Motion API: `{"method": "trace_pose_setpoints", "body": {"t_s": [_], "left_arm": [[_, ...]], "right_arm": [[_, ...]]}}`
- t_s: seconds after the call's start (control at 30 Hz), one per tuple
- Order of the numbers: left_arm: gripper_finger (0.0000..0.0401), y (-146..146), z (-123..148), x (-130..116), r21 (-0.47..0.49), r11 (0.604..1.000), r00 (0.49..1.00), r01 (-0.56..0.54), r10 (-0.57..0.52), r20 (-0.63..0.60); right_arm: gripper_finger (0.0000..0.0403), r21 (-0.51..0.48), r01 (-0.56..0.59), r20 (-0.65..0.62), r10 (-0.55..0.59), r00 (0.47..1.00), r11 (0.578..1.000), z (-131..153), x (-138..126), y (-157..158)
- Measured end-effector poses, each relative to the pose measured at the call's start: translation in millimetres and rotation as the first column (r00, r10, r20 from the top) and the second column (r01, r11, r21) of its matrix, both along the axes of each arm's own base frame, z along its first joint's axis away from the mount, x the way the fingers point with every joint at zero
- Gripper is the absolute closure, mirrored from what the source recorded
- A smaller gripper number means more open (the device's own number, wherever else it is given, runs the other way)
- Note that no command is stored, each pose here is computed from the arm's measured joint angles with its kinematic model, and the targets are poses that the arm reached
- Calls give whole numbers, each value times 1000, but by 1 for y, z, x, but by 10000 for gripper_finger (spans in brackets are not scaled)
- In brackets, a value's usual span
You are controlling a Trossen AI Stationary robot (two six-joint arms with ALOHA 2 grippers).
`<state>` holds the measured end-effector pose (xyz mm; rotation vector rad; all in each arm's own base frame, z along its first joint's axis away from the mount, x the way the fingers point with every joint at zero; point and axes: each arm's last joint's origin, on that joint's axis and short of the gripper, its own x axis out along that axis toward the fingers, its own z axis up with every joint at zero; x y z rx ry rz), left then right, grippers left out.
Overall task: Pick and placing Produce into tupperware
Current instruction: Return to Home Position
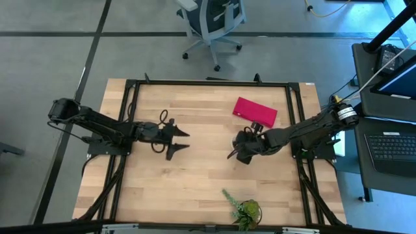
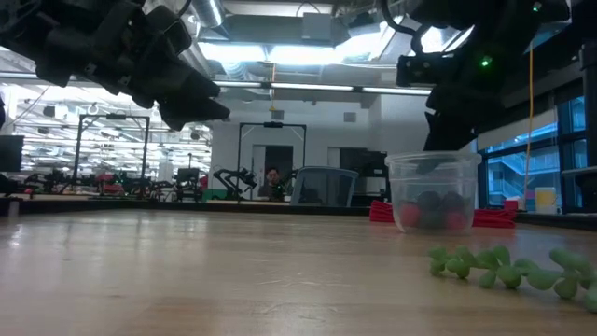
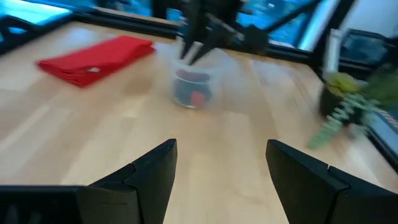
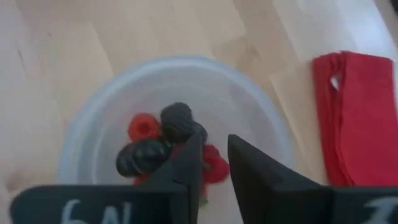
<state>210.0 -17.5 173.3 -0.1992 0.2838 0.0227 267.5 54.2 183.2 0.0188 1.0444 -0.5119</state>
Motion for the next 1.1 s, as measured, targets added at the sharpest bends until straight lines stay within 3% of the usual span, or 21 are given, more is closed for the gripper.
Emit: {"method": "trace_pose_setpoints", "body": {"t_s": [0.13,0.3,0.37,0.43,0.6,0.67,0.77,0.97,1.1], "left_arm": [[162,10,2,1,28,989,990,-142,141,21],[162,37,0,-1,48,940,942,-337,336,13],[162,51,0,-3,41,922,923,-384,384,8],[162,67,0,-6,20,916,916,-401,401,5],[162,106,0,-19,14,914,914,-407,407,4],[162,119,1,-25,68,889,892,-452,453,6],[162,133,5,-36,68,849,852,-524,524,26],[162,127,32,-52,75,893,890,-443,429,154],[162,118,41,-63,112,886,887,-449,426,179]], "right_arm": [[303,-25,40,-5,-40,999,999,17,-9,-3],[287,-112,-30,-60,24,998,993,45,-31,-10],[286,-174,-1,-25,-3,1000,985,54,-38,-14],[286,-212,68,37,-61,997,975,59,-47,-19],[286,-228,98,124,-71,990,969,69,-67,-33],[286,-229,103,194,-58,979,968,68,-72,-40],[286,-249,106,313,-23,949,963,63,-80,-49],[286,-232,187,490,-51,870,955,39,-113,-64],[286,-213,203,577,-44,816,956,25,-131,-66]]}}
